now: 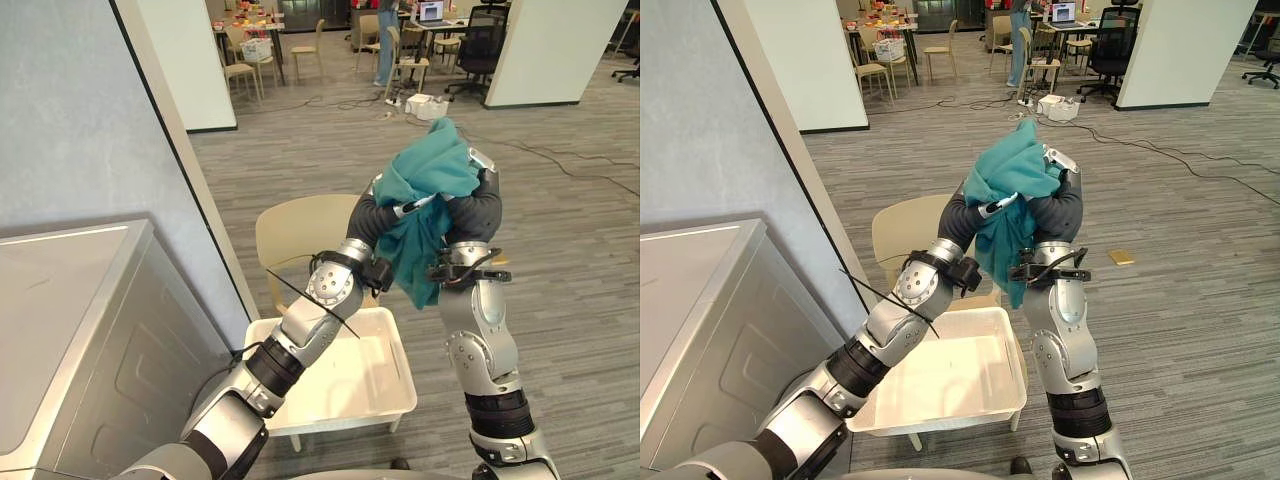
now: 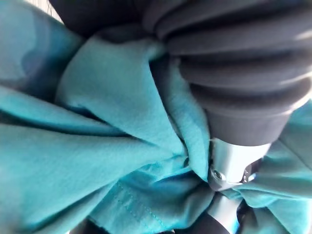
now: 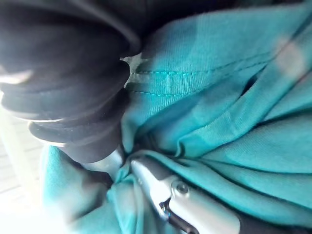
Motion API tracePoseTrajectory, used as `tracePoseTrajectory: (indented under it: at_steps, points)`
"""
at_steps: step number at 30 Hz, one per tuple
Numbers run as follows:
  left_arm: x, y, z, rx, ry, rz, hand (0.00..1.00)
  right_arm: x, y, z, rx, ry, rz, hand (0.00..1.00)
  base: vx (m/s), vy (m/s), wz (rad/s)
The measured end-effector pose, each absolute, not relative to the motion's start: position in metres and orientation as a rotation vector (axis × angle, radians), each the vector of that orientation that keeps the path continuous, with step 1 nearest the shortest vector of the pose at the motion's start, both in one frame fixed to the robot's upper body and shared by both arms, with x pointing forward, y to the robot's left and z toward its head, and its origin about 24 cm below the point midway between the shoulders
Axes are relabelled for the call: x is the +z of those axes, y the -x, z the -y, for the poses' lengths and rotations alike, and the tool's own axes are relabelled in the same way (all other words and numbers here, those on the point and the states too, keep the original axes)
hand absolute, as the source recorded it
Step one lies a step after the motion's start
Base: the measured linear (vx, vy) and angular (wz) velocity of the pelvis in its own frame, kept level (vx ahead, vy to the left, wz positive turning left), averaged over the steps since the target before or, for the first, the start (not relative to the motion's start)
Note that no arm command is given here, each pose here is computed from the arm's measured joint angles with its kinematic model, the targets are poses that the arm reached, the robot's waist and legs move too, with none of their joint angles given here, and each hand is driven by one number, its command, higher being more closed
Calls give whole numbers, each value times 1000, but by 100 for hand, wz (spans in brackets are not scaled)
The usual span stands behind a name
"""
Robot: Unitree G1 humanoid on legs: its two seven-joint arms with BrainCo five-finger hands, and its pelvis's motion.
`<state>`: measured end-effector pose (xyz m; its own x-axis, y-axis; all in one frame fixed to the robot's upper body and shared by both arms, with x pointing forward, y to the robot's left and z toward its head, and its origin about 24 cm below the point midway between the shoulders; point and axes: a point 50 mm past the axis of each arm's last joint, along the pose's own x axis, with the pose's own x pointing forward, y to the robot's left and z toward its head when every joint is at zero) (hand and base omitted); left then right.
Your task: Pick up the laundry basket with both hands and put the clothes into the washing machine.
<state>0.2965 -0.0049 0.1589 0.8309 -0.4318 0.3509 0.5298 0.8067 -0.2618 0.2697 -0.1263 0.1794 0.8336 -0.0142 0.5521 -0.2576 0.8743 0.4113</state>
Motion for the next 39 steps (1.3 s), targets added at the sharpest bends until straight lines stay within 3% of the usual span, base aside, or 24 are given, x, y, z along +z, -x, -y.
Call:
tracePoseTrajectory:
  at_steps: [3, 4, 12, 16, 23, 26, 30, 34, 39]
  points:
    - [161, -298, 5, -512, 360, 287, 100, 179, -270, 126, 131, -498, 575, 100, 0, -1, 3]
    - [161, -298, 5, -511, 361, 289, 100, 179, -270, 126, 131, -498, 573, 0, -1, -2, 6]
    - [160, -299, 8, -535, 344, 285, 100, 163, -246, 142, 93, -482, 551, 0, -1, 0, 1]
    - [157, -301, 1, -517, 353, 282, 100, 151, -228, 185, -87, -435, 551, 0, -12, -2, -2]
    - [125, -296, -74, -225, 476, 249, 100, 134, -176, 265, -473, -273, 535, 0, -1, -6, -17]
    - [115, -286, -98, -130, 499, 246, 100, 127, -164, 275, -546, -255, 507, 0, 12, -12, -8]
    - [90, -258, -134, 3, 493, 218, 100, 96, -136, 279, -683, -205, 353, 0, 0, 0, 0]
    - [41, -216, -156, 134, 515, 44, 100, 38, -100, 278, -813, -238, 38, 0, 18, 0, 6]
    - [2, -166, -182, 299, 511, -122, 100, -10, -73, 276, -853, -280, -225, 0, 19, 1, 5]
